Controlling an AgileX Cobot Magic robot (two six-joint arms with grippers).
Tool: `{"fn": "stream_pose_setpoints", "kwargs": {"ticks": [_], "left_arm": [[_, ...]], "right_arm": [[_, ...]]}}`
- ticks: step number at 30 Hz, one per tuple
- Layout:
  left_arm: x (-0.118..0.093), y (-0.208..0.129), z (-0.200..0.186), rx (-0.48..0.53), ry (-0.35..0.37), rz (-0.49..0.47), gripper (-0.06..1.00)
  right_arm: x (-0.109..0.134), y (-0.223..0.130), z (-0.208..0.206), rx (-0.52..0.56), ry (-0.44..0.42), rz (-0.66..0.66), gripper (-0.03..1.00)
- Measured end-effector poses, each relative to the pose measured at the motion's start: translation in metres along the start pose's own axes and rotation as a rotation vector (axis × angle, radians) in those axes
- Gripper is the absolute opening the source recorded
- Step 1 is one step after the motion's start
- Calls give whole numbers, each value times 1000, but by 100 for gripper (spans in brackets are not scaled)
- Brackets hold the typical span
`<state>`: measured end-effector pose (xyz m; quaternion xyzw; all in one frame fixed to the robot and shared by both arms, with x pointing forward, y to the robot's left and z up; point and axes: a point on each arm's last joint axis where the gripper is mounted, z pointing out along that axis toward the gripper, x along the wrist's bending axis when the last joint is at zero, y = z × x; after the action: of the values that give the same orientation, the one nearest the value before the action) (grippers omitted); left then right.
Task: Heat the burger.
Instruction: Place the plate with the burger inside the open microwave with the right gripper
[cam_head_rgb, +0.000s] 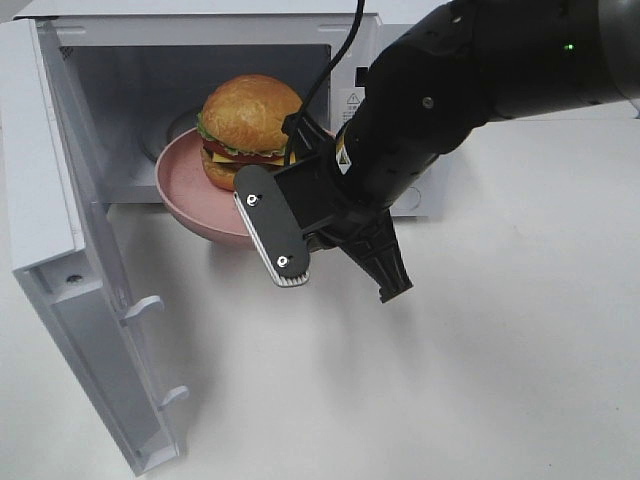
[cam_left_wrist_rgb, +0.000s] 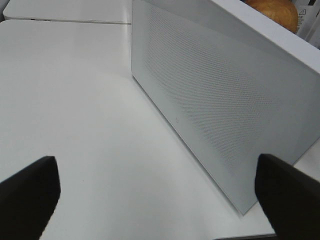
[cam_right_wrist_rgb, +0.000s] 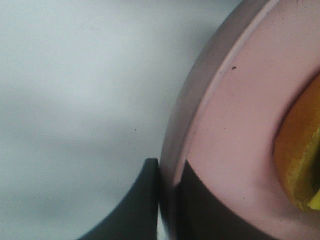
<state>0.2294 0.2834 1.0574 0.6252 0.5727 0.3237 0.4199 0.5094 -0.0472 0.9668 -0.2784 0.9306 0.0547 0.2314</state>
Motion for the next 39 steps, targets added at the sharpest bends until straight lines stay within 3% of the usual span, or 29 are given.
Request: {"fn": "stream_pose_setpoints", "kwargs": {"ticks": [39], "left_arm": [[0,0,0,0,0,0,98]], "right_arm": [[-71,14,52,32,-70,132,3]]}}
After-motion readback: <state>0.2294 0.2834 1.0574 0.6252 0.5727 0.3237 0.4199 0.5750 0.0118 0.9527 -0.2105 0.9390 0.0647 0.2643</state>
